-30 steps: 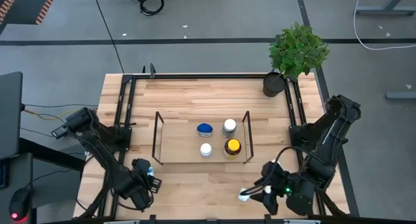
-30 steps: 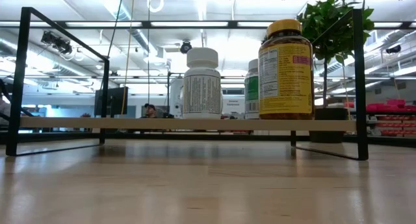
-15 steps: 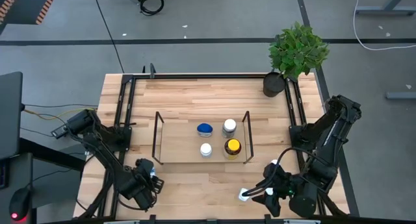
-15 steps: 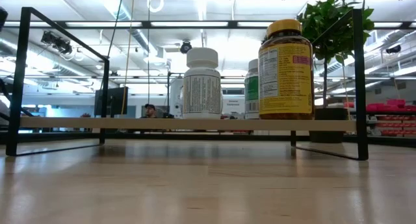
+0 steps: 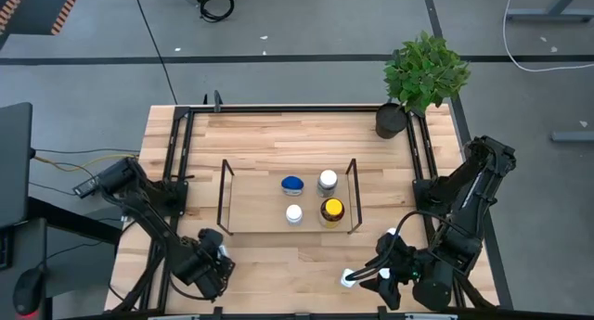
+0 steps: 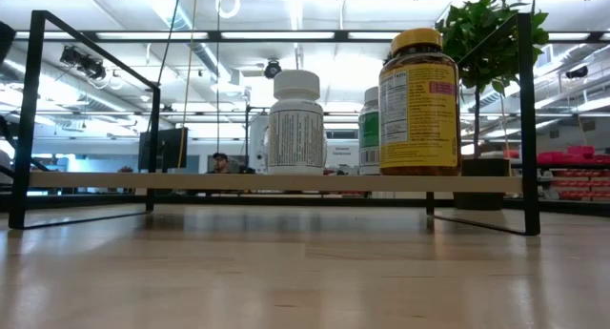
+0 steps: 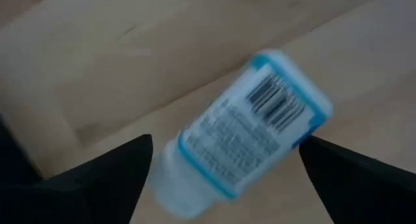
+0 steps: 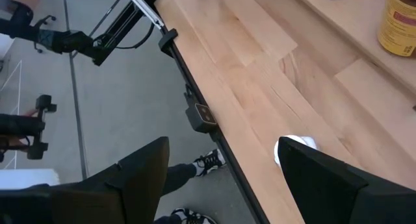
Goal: Pick and place medicine bottles onto shelf by color
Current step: Put the white and blue medicine bottle on the shelf
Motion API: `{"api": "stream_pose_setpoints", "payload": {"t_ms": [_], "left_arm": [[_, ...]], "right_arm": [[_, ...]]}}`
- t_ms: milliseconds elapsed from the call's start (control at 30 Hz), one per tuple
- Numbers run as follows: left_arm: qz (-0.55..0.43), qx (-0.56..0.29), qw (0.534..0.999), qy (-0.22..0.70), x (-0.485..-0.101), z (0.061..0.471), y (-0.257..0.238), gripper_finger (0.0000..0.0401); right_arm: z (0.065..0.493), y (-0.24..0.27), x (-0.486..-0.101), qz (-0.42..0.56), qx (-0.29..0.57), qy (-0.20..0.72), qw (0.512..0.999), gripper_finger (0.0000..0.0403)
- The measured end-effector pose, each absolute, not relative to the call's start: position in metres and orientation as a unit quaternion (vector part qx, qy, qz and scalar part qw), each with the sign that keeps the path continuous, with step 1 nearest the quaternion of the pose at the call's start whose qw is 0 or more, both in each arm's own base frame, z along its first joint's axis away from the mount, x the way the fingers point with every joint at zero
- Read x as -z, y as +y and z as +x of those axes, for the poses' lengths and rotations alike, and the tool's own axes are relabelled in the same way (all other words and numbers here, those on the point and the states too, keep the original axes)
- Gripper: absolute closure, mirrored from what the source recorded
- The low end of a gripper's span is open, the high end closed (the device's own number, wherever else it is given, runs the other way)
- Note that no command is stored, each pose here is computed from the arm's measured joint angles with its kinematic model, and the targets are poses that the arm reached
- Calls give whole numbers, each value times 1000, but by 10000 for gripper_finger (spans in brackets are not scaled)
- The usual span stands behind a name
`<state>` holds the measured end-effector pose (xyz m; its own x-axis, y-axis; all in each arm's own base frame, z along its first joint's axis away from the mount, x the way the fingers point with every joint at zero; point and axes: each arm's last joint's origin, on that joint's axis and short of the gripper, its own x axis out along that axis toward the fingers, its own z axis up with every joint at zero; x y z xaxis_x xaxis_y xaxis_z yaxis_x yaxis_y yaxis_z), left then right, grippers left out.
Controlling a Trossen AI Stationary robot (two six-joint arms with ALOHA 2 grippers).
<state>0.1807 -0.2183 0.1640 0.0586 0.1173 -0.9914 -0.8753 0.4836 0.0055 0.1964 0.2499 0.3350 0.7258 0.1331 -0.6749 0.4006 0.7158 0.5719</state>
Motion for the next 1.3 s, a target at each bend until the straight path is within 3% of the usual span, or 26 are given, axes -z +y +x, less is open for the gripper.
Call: {"api": "stream_pose_setpoints", "payload": {"t_ms": [133, 567, 733, 1100, 1200, 1300], "left_arm": [[-315, -337, 667, 585, -151, 190, -227, 16], [-314, -298, 655, 620, -145, 192, -233, 60], [-316, -276, 642, 641, -145, 191, -237, 112], [-324, -239, 629, 666, -146, 192, -241, 281], [-327, -235, 630, 664, -146, 193, -242, 299], [-333, -225, 632, 663, -147, 193, -245, 292]], "right_arm": [[196, 250, -335, 369, 78, 362, 853, 109], [198, 248, -335, 367, 81, 361, 854, 109], [201, 246, -335, 359, 82, 359, 858, 109], [205, 243, -335, 342, 83, 355, 866, 109], [205, 243, -335, 342, 83, 355, 866, 109], [205, 243, -335, 341, 82, 355, 867, 109]]}}
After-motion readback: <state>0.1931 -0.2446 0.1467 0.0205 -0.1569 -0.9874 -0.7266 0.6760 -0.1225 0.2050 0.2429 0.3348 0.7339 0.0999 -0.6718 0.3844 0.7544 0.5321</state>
